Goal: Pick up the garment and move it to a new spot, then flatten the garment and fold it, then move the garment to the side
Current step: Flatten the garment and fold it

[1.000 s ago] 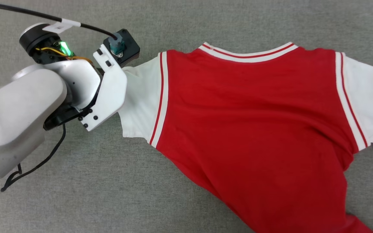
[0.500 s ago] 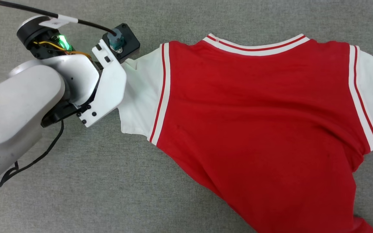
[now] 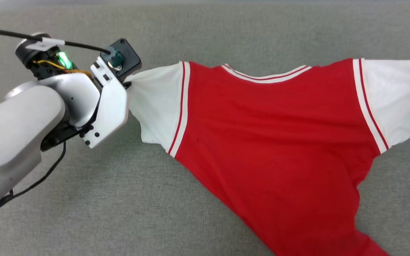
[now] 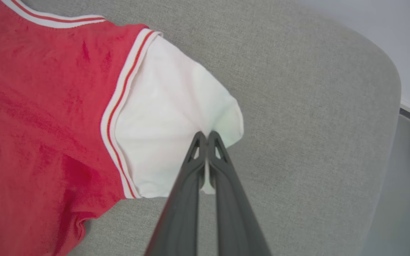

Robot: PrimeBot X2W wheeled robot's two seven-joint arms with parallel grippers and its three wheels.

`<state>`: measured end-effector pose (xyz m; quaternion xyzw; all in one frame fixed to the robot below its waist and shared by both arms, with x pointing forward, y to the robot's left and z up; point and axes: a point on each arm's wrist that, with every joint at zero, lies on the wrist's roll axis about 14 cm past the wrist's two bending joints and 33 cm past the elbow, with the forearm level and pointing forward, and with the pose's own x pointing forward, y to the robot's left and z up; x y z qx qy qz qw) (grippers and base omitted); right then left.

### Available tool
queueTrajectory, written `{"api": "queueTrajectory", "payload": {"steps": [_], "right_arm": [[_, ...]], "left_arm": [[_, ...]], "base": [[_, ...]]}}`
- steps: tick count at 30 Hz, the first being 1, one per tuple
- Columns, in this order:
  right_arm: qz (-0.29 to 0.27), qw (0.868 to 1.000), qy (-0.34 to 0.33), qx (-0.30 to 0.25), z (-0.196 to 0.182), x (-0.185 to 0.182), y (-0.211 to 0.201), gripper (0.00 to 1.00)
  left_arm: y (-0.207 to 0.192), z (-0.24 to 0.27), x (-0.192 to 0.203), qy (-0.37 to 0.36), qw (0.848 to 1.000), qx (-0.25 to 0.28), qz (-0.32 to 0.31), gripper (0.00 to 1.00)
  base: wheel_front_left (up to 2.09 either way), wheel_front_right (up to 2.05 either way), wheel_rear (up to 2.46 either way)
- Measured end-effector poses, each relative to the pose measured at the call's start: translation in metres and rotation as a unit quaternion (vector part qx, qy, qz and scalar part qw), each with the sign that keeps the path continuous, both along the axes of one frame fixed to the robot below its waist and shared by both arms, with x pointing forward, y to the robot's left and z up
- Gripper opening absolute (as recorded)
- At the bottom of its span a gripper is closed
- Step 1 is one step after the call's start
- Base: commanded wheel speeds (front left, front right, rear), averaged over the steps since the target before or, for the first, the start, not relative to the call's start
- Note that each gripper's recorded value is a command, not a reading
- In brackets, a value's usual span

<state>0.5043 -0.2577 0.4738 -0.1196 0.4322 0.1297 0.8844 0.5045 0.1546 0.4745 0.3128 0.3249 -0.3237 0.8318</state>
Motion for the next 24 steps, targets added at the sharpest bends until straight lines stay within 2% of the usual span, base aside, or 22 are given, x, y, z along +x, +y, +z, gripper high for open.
{"api": "queueTrajectory", "payload": {"steps": [5, 11, 18, 24], "right_arm": [[0.015, 0.996, -0.084, -0.004, 0.056, -0.005, 0.001, 0.00], [0.032, 0.980, -0.196, 0.002, 0.131, -0.006, 0.008, 0.00], [0.052, 0.940, -0.336, -0.002, 0.223, 0.007, 0.019, 0.00], [0.053, 0.907, -0.418, -0.012, 0.277, 0.036, 0.025, 0.00]], "left_arm": [[-0.009, 0.054, 0.002, -0.078, 0.997, -0.019, -0.013, 0.00], [-0.019, 0.121, 0.003, -0.168, 0.985, -0.041, -0.023, 0.00], [-0.022, 0.202, 0.018, -0.271, 0.960, -0.064, -0.022, 0.00], [-0.027, 0.257, 0.045, -0.343, 0.936, -0.082, -0.021, 0.00]], "base": [[0.00, 0.00, 0.00], [0.00, 0.00, 0.00], [0.00, 0.00, 0.00], [0.00, 0.00, 0.00]]}}
